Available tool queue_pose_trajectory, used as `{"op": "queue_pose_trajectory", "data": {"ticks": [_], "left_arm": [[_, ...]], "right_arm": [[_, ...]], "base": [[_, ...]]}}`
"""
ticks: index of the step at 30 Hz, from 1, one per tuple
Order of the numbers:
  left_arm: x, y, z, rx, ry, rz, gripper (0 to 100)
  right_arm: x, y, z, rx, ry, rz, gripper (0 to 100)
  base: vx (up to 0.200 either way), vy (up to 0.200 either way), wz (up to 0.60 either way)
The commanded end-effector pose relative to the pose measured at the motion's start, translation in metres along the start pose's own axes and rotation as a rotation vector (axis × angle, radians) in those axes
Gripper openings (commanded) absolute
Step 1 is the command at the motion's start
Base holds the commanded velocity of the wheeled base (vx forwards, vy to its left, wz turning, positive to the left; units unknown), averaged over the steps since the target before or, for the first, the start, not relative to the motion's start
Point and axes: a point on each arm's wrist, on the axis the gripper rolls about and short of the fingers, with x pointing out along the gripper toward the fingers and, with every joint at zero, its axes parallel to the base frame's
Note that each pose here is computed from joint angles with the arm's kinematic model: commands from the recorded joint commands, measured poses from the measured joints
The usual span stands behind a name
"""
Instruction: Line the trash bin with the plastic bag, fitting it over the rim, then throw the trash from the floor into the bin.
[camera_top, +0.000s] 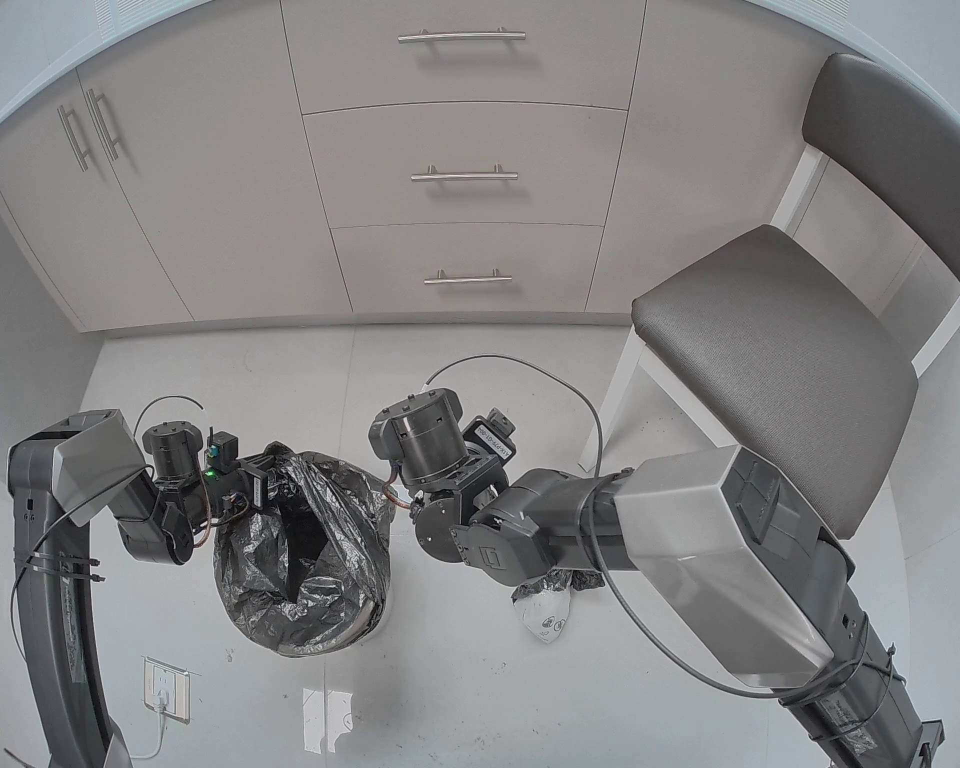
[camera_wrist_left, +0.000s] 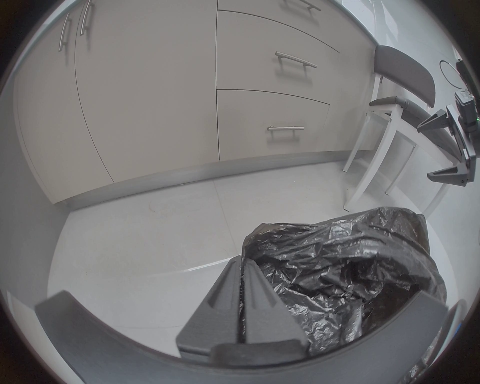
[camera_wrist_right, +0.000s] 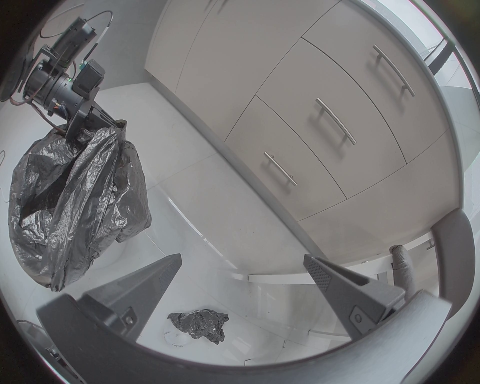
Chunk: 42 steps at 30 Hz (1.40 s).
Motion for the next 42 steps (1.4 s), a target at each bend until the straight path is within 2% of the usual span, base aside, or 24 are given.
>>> {"op": "queue_pose_trajectory", "data": {"ticks": [1, 6, 10, 13, 18, 29, 30, 36, 42], "left_arm": [[0.001, 0.000, -0.006, -0.006, 0.011, -0.001, 0], [0.002, -0.001, -0.011, -0.011, 0.025, 0.000, 0], [0.002, 0.000, -0.012, -0.014, 0.050, 0.057, 0], [0.000, 0.000, -0.013, -0.025, 0.086, 0.066, 0], [-0.003, 0.000, -0.006, -0.038, 0.124, 0.069, 0], [-0.003, 0.001, -0.004, -0.039, 0.127, 0.071, 0], [-0.003, 0.001, -0.005, -0.038, 0.128, 0.074, 100], [-0.004, 0.001, -0.003, -0.033, 0.120, 0.076, 100], [-0.013, 0.001, 0.010, -0.025, 0.099, 0.076, 100]], "right_arm": [[0.001, 0.002, -0.001, -0.004, 0.002, 0.002, 100], [0.001, 0.003, -0.002, -0.007, 0.004, 0.003, 100], [0.001, 0.003, -0.002, -0.009, 0.006, 0.004, 100], [0.001, 0.003, -0.003, -0.014, 0.009, 0.005, 100], [0.001, 0.004, -0.004, -0.021, 0.013, 0.008, 100], [0.002, 0.005, -0.004, -0.021, 0.013, 0.008, 100], [0.002, 0.005, -0.004, -0.021, 0.013, 0.008, 100], [0.002, 0.005, -0.004, -0.021, 0.013, 0.008, 100], [0.000, 0.001, -0.002, -0.014, 0.009, 0.005, 100]], "base": [[0.000, 0.000, 0.00], [0.000, 0.000, 0.00], [0.000, 0.000, 0.00], [0.000, 0.000, 0.00], [0.000, 0.000, 0.00], [0.000, 0.000, 0.00], [0.000, 0.000, 0.00], [0.000, 0.000, 0.00], [0.000, 0.000, 0.00]]}}
